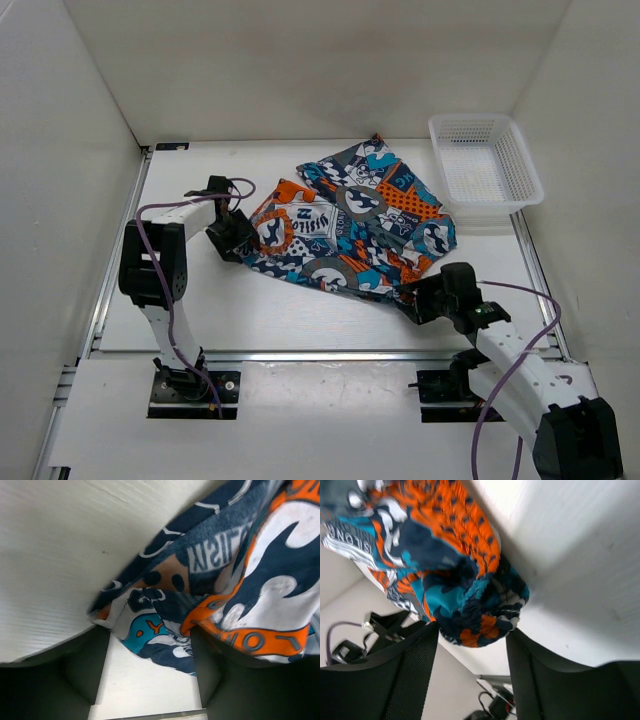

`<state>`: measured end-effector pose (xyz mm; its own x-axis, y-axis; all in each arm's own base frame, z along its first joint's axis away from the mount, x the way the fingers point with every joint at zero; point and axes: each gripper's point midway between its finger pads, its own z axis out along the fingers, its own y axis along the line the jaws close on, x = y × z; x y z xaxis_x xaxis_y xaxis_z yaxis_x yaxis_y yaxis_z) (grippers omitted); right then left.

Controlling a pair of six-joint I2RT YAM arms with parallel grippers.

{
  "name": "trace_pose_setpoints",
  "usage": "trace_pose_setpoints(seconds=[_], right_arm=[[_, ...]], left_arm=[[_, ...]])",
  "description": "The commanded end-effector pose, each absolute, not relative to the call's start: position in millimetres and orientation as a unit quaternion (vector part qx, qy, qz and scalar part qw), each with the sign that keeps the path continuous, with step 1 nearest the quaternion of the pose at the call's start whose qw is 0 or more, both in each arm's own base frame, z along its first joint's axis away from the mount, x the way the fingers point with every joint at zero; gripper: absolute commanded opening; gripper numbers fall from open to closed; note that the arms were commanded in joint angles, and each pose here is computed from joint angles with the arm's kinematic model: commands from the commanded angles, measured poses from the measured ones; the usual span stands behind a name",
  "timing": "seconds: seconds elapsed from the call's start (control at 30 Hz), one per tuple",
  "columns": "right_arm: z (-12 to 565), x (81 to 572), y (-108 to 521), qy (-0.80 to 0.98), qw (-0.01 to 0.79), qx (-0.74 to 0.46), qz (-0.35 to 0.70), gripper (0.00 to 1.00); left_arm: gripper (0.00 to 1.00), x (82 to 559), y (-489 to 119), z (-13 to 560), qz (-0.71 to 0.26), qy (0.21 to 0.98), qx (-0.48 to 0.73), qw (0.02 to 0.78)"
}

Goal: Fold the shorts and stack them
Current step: Flatten the shorts out

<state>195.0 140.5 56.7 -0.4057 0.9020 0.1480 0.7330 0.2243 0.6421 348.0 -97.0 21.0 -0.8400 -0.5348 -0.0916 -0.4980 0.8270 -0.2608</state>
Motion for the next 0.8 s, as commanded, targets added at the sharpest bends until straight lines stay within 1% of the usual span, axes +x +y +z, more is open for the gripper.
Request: trace_pose_setpoints(seconds=[0.0,0.03,0.1,0.13,0.2,0.23,0.37,0.4,0.47,0.5,0.57,0.63,0.67,0.73,0.77], right_arm=[[60,212,135,0.769,0.15,0.524,0.334,0.56],[59,213,135,0.774,0.15,0.519,0.329,0.45],[59,218,138,0.78,0.143,0.512,0.33,0.28],[64,222,139,0.785,0.149,0.502,0.331,0.14],[67,226,140,0.795,0.149,0.491,0.322,0.02],[70,230,138,0.8,0.157,0.485,0.317,0.0],[96,244,134,0.821,0.201,0.44,0.304,0.0],[111,254,133,0.819,0.222,0.431,0.307,0.0],[128,258,130,0.823,0.245,0.413,0.303,0.0],[151,265,129,0.827,0.273,0.385,0.306,0.0],[176,275,121,0.826,0.312,0.366,0.295,0.0],[194,284,116,0.836,0.338,0.329,0.281,0.0],[226,295,117,0.826,0.372,0.31,0.29,0.0],[254,305,117,0.827,0.397,0.276,0.286,0.0],[266,305,118,0.835,0.409,0.241,0.278,0.0]], left_arm=[[0.64,363,-96,28,-0.111,0.951,-0.267,0.107],[0.56,362,-96,24,-0.109,0.952,-0.268,0.103],[0.42,365,-99,27,-0.111,0.952,-0.263,0.107],[0.27,368,-100,30,-0.113,0.952,-0.262,0.111],[0.12,368,-100,30,-0.114,0.951,-0.267,0.11],[0.1,372,-101,36,-0.118,0.949,-0.266,0.119],[0.1,377,-105,55,-0.136,0.946,-0.261,0.138],[0.1,373,-104,58,-0.134,0.946,-0.262,0.134],[0.1,377,-105,82,-0.145,0.942,-0.259,0.158],[0.1,373,-104,89,-0.145,0.942,-0.259,0.159],[0.1,379,-105,126,-0.162,0.933,-0.253,0.198],[0.1,380,-103,152,-0.164,0.929,-0.246,0.221],[0.1,382,-100,181,-0.166,0.924,-0.241,0.246],[0.1,383,-98,214,-0.172,0.916,-0.234,0.277],[0.1,387,-99,247,-0.185,0.905,-0.229,0.308]])
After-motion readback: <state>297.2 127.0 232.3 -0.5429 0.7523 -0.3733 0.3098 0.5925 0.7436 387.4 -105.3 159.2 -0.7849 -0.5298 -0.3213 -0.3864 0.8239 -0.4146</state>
